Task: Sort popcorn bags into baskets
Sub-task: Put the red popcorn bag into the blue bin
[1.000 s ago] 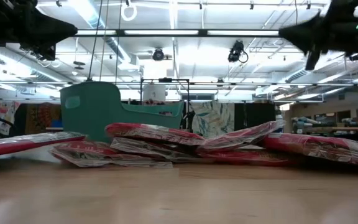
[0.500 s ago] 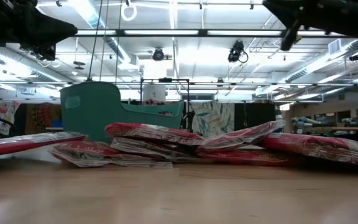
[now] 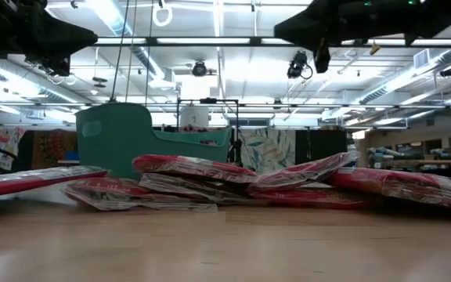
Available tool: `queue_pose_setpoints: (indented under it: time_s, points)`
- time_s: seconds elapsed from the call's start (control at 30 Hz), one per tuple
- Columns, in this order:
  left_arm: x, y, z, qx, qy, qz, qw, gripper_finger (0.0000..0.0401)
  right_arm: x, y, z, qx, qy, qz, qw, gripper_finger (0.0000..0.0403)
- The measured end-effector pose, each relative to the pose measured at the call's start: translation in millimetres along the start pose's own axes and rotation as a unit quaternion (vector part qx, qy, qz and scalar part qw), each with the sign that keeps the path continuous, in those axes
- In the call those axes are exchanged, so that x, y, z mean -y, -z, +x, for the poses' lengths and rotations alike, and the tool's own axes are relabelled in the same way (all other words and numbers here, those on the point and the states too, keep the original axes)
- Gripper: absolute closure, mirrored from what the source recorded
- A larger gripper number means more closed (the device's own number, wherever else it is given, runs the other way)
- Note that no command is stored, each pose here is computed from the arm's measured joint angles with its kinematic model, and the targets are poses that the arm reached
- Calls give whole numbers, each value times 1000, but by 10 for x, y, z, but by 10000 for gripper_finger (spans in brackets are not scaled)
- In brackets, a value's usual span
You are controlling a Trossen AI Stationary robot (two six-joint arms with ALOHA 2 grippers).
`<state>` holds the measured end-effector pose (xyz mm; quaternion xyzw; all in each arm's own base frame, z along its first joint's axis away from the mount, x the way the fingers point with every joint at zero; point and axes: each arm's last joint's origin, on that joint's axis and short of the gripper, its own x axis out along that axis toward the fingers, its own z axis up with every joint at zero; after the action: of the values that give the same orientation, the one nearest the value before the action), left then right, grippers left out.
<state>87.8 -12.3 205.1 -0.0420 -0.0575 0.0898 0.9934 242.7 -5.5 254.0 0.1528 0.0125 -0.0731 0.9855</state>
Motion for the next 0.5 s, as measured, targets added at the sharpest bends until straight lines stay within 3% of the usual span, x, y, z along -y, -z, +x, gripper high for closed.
queue_pose_setpoints:
  time_s: [0.37, 0.5]
  points:
    - [1, -92, -4, 44, 0, -21, 999, 372, -275, 147, 407, -141, 59, -58, 987, 355]
    - [-23, -78, -4, 38, -43, -10, 998, 372, -392, 167, 502, -189, 74, -83, 976, 355]
